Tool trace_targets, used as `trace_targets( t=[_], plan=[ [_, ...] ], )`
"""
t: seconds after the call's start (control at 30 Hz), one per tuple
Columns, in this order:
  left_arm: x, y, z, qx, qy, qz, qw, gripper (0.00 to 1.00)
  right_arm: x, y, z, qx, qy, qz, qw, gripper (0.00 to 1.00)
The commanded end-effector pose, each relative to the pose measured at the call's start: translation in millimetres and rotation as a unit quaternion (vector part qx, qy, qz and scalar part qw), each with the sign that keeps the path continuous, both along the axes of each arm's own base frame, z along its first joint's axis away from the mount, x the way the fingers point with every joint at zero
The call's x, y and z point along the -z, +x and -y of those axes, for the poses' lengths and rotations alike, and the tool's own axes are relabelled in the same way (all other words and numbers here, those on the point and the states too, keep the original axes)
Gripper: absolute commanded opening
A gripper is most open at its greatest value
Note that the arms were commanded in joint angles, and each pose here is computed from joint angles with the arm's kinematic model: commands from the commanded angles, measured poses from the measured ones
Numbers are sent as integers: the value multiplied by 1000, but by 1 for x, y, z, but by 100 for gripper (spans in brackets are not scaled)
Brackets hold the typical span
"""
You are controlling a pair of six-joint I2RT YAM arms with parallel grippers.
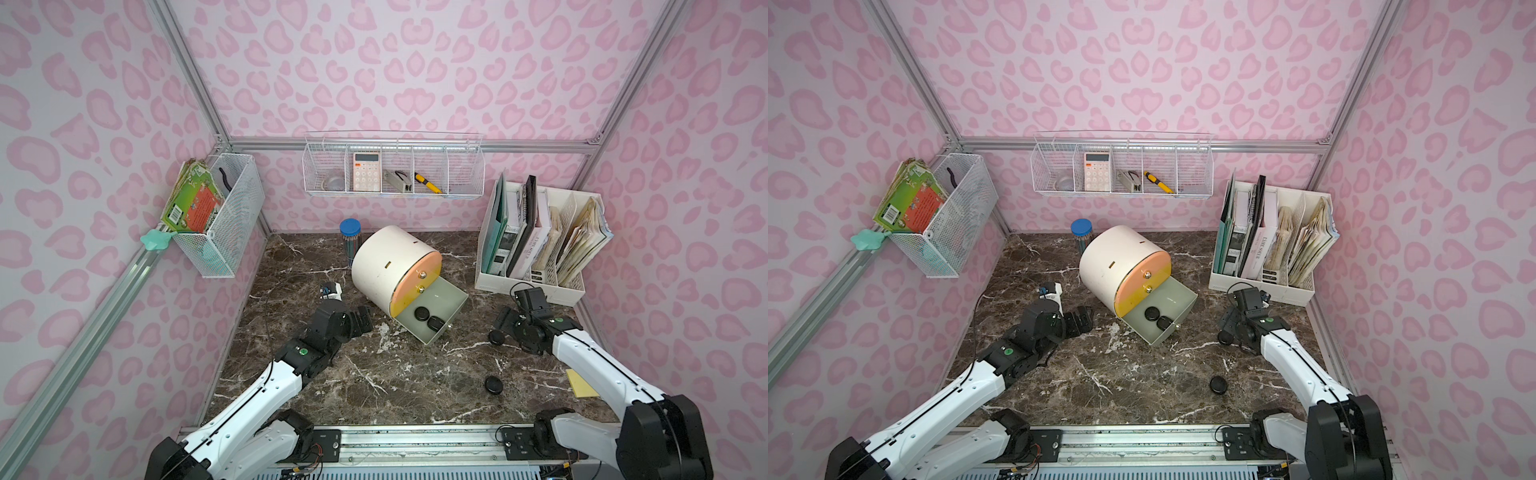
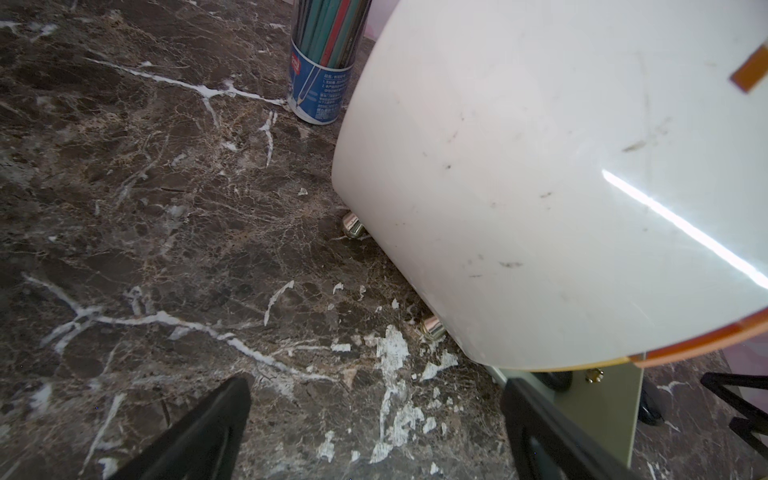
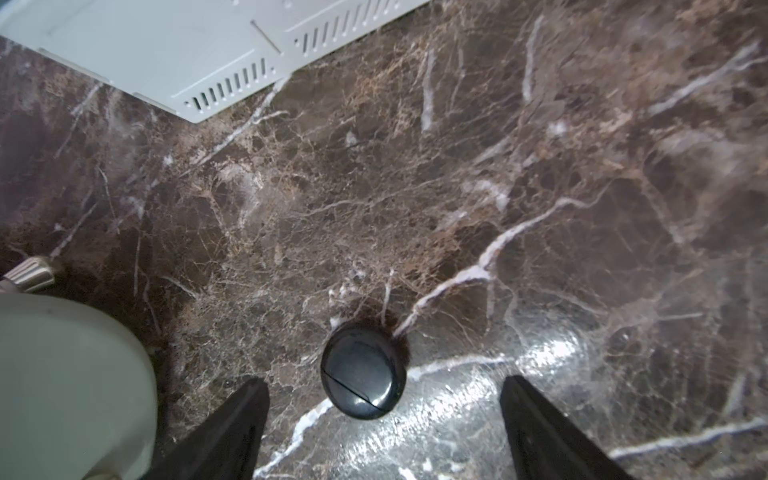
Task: Put the bluetooth earphones in the drawer according to color
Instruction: Pick up the Bluetooth earphone from the center of the board, then place the bluetooth earphone in the drawer.
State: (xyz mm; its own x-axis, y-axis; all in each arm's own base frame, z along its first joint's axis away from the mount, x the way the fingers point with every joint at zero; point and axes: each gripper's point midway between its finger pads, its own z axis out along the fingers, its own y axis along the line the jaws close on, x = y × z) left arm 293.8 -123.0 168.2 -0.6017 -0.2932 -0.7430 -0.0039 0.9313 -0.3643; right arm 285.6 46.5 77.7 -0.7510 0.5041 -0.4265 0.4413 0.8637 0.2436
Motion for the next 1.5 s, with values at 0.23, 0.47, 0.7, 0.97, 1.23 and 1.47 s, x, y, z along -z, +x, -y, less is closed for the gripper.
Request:
trace_targets(
  t=[0.23, 0.47, 0.7, 0.97, 1.23, 1.47],
  plan=[
    [-6, 3, 1, 2, 4, 11, 1000, 99, 41, 1, -14, -22, -6, -89, 996, 76],
    [-6, 3, 0, 1, 4, 11, 1000, 99, 61, -9, -16, -8, -17, -130, 991, 61],
    [-6, 3, 1, 3, 3, 11, 1000, 99, 64, -11, -19, -3, -17, -136, 991, 52],
    [-7, 3, 1, 2, 3, 12, 1000, 99, 37, 8, -47, -49, -4, -97, 994, 46],
    [-8, 3, 1, 3, 4, 13, 1000, 99, -22, 35, -93, -106, 7, -34, 994, 44],
    [-10, 2, -1, 2, 4, 16, 1000, 99, -65, 52, -148, -191, 32, 39, 980, 44]
  ],
)
